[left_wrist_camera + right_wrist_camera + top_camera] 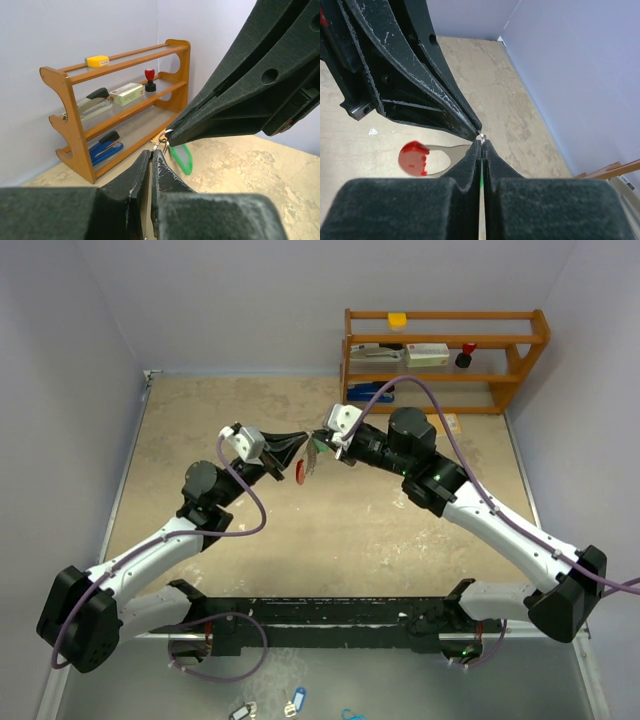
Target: Remove the keys from the keyring
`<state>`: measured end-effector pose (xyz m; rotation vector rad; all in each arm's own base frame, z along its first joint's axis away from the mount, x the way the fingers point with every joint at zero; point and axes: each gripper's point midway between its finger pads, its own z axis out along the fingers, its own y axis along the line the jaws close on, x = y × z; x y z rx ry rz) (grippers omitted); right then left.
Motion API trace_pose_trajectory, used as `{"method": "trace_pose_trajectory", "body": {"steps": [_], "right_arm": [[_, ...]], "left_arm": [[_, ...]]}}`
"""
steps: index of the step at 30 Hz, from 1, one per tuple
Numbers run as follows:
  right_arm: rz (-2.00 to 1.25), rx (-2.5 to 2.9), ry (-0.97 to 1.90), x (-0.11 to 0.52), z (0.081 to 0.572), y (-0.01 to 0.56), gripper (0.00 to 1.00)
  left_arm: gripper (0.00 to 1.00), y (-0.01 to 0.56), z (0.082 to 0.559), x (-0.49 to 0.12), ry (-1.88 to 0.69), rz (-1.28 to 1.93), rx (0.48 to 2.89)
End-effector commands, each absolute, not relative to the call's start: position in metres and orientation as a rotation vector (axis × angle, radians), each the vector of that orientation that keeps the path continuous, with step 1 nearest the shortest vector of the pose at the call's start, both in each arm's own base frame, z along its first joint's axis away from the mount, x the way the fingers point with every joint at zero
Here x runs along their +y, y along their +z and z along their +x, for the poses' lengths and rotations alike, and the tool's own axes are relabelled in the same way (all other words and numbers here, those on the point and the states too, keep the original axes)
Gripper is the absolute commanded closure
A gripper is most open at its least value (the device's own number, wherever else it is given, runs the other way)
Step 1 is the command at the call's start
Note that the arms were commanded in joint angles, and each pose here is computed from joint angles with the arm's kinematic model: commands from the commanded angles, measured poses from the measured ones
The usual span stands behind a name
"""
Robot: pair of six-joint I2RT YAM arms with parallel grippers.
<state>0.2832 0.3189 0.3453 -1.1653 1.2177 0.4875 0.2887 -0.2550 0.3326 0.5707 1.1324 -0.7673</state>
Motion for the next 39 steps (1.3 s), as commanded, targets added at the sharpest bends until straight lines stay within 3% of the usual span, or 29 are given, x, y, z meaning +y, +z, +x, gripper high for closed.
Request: {"method": "trace_pose_trajectory", "body": {"steps": [1, 5, 7, 11, 16, 20, 22, 24, 33, 39], "right_arm": [[-1.116, 1.129, 0.493, 0.315, 0.274, 0.377, 1.0], [-1.106, 1.124, 0.49, 0.315, 0.275, 0.379, 0.77], [-1.102, 1.126, 0.484, 0.314, 0.275, 0.378, 0.7], [-1.087, 1.126, 0.472, 0.312, 0.277, 0.377, 0.76], [-1.087, 1.139, 0.469, 0.313, 0.28, 0.373, 0.73], [-1.075, 1.172, 0.458, 0.312, 0.284, 0.365, 0.81], [-1.062, 1.208, 0.444, 0.311, 0.29, 0.353, 0.77], [-1.06, 1.287, 0.415, 0.31, 0.301, 0.328, 0.71], [-1.255, 1.649, 0.589, 0.337, 0.29, 0.199, 0.72], [-1.353, 1.642, 0.657, 0.368, 0.256, 0.163, 0.68]], "left_arm": [[1.0, 0.355, 0.297, -0.236, -0.672, 0.487, 1.062], [1.0, 0.358, 0.296, -0.234, -0.67, 0.478, 1.046], [1.0, 0.36, 0.294, -0.233, -0.667, 0.481, 1.031], [1.0, 0.364, 0.291, -0.231, -0.661, 0.479, 1.013], [1.0, 0.37, 0.287, -0.23, -0.677, 0.469, 0.977], [1.0, 0.356, 0.299, -0.228, -0.637, 0.454, 1.058], [1.0, 0.343, 0.308, -0.22, -0.595, 0.406, 1.104], [0.99, 0.331, 0.32, -0.206, -0.528, 0.325, 1.166], [0.89, 0.299, 0.351, -0.114, -0.168, -0.165, 1.409], [0.95, 0.267, 0.359, -0.032, 0.031, -0.537, 1.494]]}}
